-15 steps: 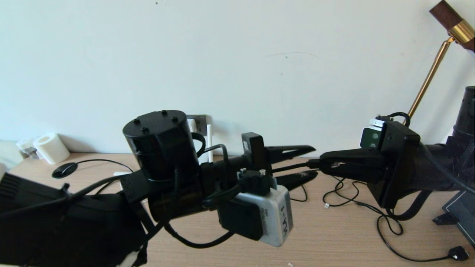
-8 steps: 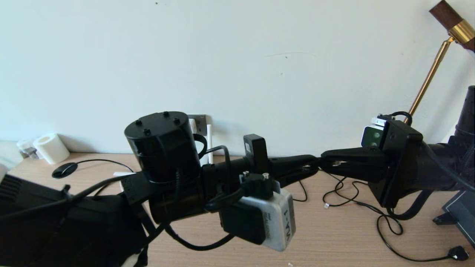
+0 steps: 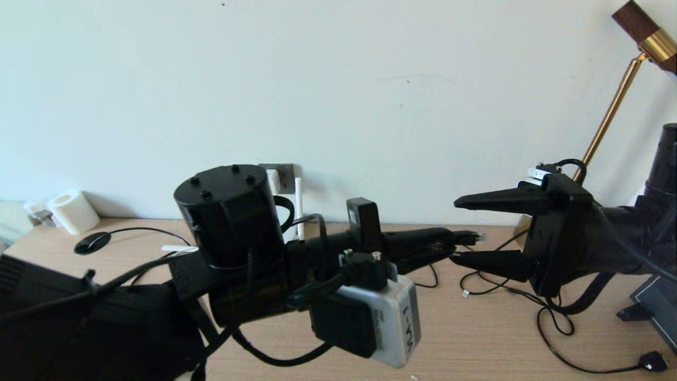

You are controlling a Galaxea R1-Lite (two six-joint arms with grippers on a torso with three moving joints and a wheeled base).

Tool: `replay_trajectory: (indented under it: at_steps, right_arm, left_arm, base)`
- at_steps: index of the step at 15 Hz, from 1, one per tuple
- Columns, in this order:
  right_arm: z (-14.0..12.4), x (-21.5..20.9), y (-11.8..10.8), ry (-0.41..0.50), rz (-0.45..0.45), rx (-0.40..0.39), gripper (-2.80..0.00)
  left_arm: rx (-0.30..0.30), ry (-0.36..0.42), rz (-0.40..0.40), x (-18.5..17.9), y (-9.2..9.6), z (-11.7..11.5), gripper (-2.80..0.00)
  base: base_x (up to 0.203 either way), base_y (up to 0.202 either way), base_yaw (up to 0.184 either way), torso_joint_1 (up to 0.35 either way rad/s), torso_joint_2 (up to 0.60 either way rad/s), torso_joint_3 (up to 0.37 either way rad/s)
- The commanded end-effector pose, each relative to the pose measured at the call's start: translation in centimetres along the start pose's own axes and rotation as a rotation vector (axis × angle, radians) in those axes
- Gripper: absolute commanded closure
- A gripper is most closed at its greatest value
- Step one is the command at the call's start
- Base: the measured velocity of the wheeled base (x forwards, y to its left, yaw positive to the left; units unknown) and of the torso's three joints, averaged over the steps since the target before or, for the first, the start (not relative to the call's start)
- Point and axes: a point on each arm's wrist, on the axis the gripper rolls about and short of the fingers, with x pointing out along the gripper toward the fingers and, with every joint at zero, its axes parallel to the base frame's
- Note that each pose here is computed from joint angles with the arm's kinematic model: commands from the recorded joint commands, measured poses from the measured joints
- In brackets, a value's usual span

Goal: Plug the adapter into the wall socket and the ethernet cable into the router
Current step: Hand it to the other hand

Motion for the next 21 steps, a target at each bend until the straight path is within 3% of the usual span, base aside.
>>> replay_trajectory:
  at_steps: [1,3,5,6,8,10,11,13,16,17,19,21]
  right_arm:
    - [-0.4,-0.6,0.6,-0.067,0.012,-0.038,-2.80]
    - [-1.3,-1.7,1.4,-0.213,0.014,-0.203,-2.80]
    - [-2.3,-2.8,1.5,-0.391,-0.040,-0.428,-2.80]
    - [-2.8,-3.3,1.0,-0.465,-0.100,-0.547,-2.80]
    - [-3.6,-4.3,-0.6,-0.644,-0.307,-0.800,-2.80]
    - [-5.5,-5.9,-1.4,-0.746,-0.424,-0.950,-2.80]
    - [-6.5,-6.7,-1.7,-0.760,-0.450,-1.004,0.00]
    - [-8.8,-8.2,-2.3,-0.758,-0.489,-1.051,0.00]
    - [-12.4,-10.8,-3.2,-0.741,-0.552,-1.092,0.00]
    - [-13.3,-11.5,-3.7,-0.767,-0.623,-1.095,0.00]
    - [-14.0,-12.7,-4.6,-0.944,-0.835,-1.052,0.00]
    - [-14.6,-13.7,-5.0,-1.063,-0.941,-1.009,0.00]
  left_arm:
    - [-0.076,0.040,0.004,-1.3,-0.3,0.2,0.00]
    - [-0.293,0.141,0.037,-2.8,-0.9,0.5,0.00]
    - [-0.571,0.264,0.110,-4.1,-1.8,0.5,0.00]
    - [-0.684,0.319,0.158,-4.7,-2.2,0.5,0.00]
    - [-0.924,0.380,0.287,-5.3,-2.5,0.4,0.00]
    - [-1.134,0.429,0.437,-5.7,-2.4,-0.4,0.00]
    - [-1.219,0.458,0.516,-6.0,-2.3,-1.3,0.00]
    - [-1.283,0.541,0.662,-7.1,-2.3,-3.4,0.00]
    - [-1.303,0.639,0.832,-10.1,-1.7,-6.2,0.00]
    - [-1.301,0.693,0.873,-11.2,-2.0,-7.1,0.00]
    - [-1.286,0.865,0.970,-13.9,-3.0,-8.9,0.00]
    - [-1.295,0.990,1.011,-15.9,-4.3,-9.8,0.00]
  base:
    - [0.000,0.000,0.000,0.000,0.00,0.000]
    - [0.000,0.000,0.000,0.000,0.00,0.000]
    - [0.000,0.000,0.000,0.000,0.00,0.000]
    - [0.000,0.000,0.000,0.000,0.00,0.000]
    - [0.000,0.000,0.000,0.000,0.00,0.000]
    - [0.000,0.000,0.000,0.000,0.00,0.000]
    - [0.000,0.000,0.000,0.000,0.00,0.000]
    - [0.000,0.000,0.000,0.000,0.00,0.000]
    - [0.000,0.000,0.000,0.000,0.00,0.000]
    - [0.000,0.000,0.000,0.000,0.00,0.000]
    - [0.000,0.000,0.000,0.000,0.00,0.000]
    - [0.000,0.000,0.000,0.000,0.00,0.000]
